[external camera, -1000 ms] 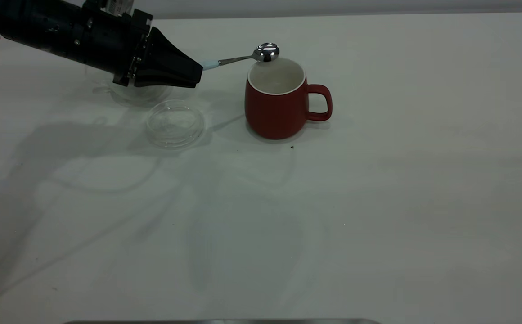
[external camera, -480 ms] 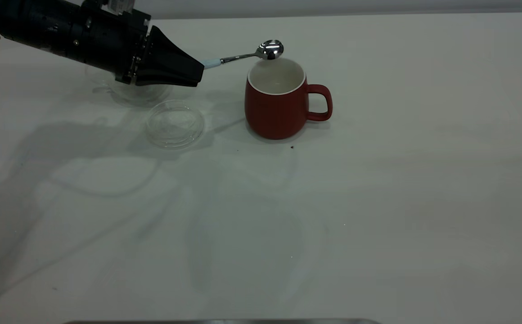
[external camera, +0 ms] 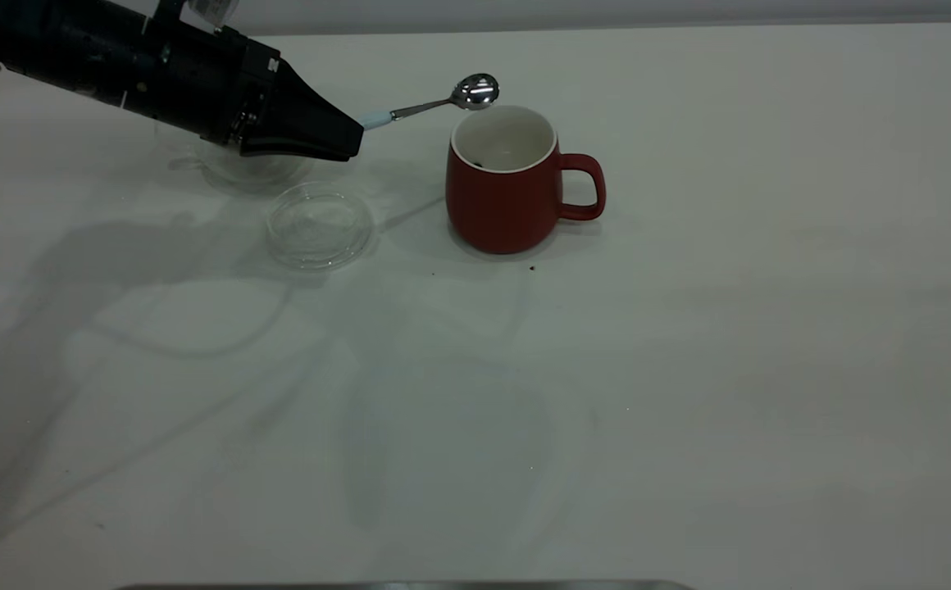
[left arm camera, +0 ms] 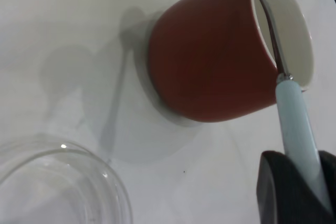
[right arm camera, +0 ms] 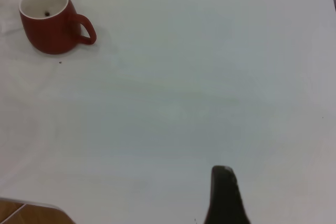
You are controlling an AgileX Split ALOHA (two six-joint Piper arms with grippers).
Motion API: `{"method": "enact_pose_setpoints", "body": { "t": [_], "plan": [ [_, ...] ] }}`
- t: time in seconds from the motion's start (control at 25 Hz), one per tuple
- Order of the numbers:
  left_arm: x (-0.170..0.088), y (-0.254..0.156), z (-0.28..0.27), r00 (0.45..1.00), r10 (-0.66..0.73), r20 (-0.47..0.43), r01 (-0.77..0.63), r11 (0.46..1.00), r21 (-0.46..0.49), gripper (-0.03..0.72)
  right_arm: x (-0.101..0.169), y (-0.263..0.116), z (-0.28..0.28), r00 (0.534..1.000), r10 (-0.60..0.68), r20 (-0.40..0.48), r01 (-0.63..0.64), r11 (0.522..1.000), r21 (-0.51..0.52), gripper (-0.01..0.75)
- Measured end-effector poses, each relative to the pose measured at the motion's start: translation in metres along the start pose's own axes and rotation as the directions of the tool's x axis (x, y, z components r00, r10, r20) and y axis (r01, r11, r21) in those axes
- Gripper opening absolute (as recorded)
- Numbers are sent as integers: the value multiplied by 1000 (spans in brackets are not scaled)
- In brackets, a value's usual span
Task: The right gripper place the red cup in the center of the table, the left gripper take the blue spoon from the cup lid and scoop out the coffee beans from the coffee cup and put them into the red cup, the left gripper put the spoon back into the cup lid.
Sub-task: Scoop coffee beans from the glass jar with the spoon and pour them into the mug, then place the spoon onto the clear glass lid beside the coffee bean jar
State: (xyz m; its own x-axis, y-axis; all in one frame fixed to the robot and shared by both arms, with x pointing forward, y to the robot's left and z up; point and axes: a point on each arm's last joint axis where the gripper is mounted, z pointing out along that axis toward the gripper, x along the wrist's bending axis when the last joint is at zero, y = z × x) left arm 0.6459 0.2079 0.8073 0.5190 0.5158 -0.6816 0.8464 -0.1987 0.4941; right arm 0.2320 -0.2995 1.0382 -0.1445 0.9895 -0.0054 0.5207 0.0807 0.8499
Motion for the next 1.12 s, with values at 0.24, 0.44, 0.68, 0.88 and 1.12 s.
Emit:
{"method": "enact_pose_setpoints", "body": {
  "t": [0.24,0.44,0.68,0.88,1.12],
  "plan": [
    [-6,0,0,998,-2,68,2,1000,6,122,0,0,0,1000,0,0,0,1000,0,550],
    [-13,-1,-4,985,-53,163,51,999,15,122,0,0,0,1000,0,0,0,1000,0,550],
    [-21,15,-45,966,-143,214,154,988,-31,122,0,0,0,1000,0,0,0,1000,0,550],
    [-34,30,-89,961,-224,165,233,972,-38,122,0,0,0,1000,0,0,0,1000,0,550],
    [-46,21,-104,971,-235,43,225,961,158,122,0,0,0,1000,0,0,0,1000,0,550]
  ]
}}
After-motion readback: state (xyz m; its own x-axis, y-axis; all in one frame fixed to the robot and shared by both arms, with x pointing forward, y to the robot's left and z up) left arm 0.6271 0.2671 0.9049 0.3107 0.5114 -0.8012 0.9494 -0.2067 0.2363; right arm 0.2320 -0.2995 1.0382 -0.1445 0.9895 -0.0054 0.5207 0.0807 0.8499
